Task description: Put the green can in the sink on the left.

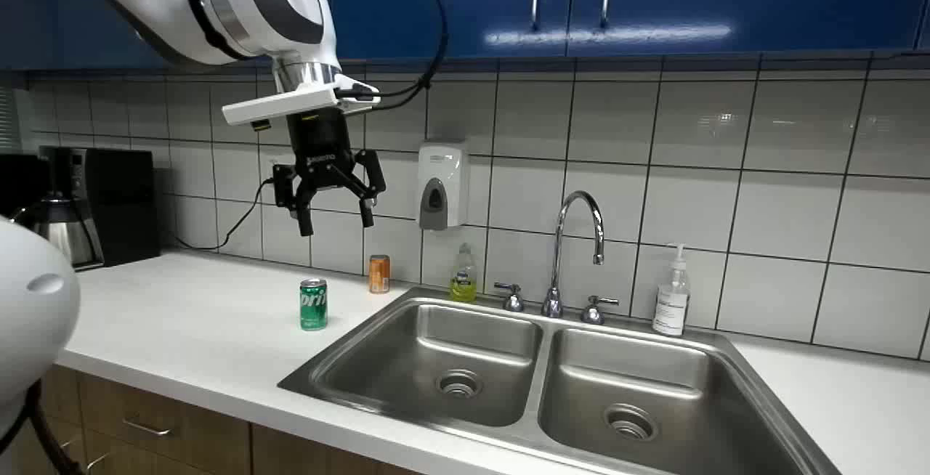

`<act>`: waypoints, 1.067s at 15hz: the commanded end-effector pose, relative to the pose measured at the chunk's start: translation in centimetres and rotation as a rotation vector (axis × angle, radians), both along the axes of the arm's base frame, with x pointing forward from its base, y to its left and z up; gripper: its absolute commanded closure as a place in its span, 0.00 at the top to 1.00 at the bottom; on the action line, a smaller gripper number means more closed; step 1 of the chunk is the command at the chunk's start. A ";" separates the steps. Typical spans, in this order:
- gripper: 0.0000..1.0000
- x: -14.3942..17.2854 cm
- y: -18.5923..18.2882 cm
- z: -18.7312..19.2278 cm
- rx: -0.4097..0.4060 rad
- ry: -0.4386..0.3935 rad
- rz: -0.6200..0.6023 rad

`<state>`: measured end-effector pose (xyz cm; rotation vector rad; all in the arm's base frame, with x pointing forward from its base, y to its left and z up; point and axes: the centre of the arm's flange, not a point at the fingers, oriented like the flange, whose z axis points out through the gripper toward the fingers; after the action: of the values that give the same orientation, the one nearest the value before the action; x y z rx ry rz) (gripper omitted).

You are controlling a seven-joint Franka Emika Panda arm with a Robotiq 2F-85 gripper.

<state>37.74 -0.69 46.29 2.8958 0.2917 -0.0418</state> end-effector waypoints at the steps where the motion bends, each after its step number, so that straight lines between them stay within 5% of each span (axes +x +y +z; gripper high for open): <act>1: 1.00 0.0 0.0 0.0 0.000 0.000 0.000; 8: 1.00 0.5 2.4 -0.5 0.014 0.025 -0.062; 16: 1.00 1.6 7.3 -1.5 0.146 0.022 -0.053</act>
<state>38.31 4.64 44.73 3.0305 0.2419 -0.0813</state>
